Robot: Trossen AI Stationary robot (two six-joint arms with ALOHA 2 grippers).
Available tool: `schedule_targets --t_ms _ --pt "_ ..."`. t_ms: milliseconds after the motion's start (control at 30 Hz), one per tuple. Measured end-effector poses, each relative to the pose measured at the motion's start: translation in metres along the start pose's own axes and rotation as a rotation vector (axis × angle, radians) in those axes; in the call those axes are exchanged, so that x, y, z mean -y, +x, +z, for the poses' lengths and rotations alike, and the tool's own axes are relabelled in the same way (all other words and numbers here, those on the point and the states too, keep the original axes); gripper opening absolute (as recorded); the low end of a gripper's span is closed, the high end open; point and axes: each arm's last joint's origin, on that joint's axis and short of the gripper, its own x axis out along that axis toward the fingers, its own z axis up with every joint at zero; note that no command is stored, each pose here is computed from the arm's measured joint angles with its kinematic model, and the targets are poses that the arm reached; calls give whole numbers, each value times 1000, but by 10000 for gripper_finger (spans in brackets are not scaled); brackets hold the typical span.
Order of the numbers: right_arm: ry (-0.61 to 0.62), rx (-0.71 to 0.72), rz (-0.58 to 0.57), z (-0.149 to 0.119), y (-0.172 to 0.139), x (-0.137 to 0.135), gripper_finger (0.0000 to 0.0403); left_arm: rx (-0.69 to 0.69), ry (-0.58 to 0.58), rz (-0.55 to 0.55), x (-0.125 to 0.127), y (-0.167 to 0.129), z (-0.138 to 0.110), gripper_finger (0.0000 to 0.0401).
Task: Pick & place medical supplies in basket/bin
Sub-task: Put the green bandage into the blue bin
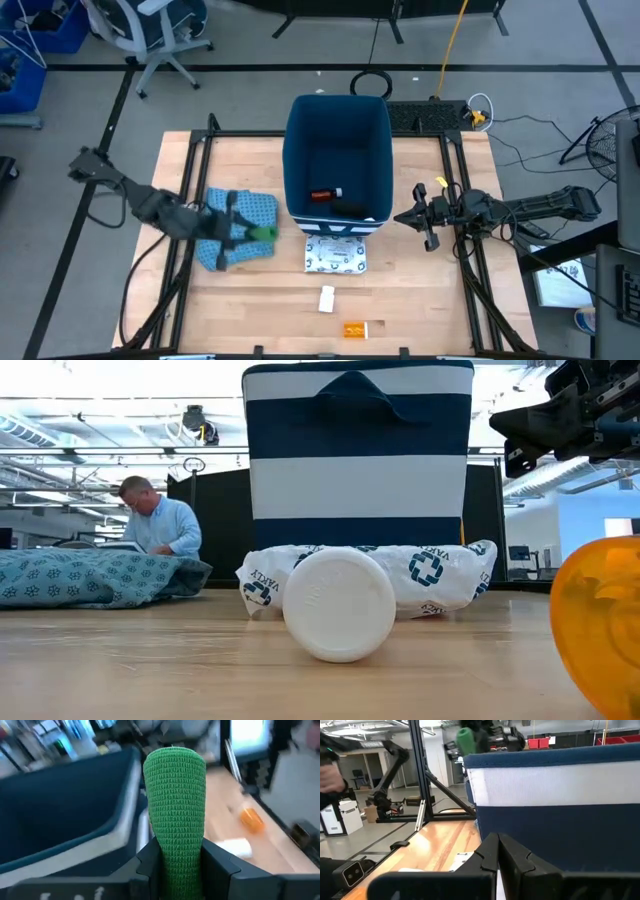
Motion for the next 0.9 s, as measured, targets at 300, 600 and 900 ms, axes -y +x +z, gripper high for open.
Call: schedule_targets --t_ms 300,600,900 --pt "31 -21 -2 -3 2 0 0 292 -116 124 -27 -19 -75 106" --pt "25 14 2 1 2 0 0 256 -188 167 -32 -16 -115 106" --pt "-108 52 3 4 2 0 0 275 -252 203 -34 -9 -136 106"
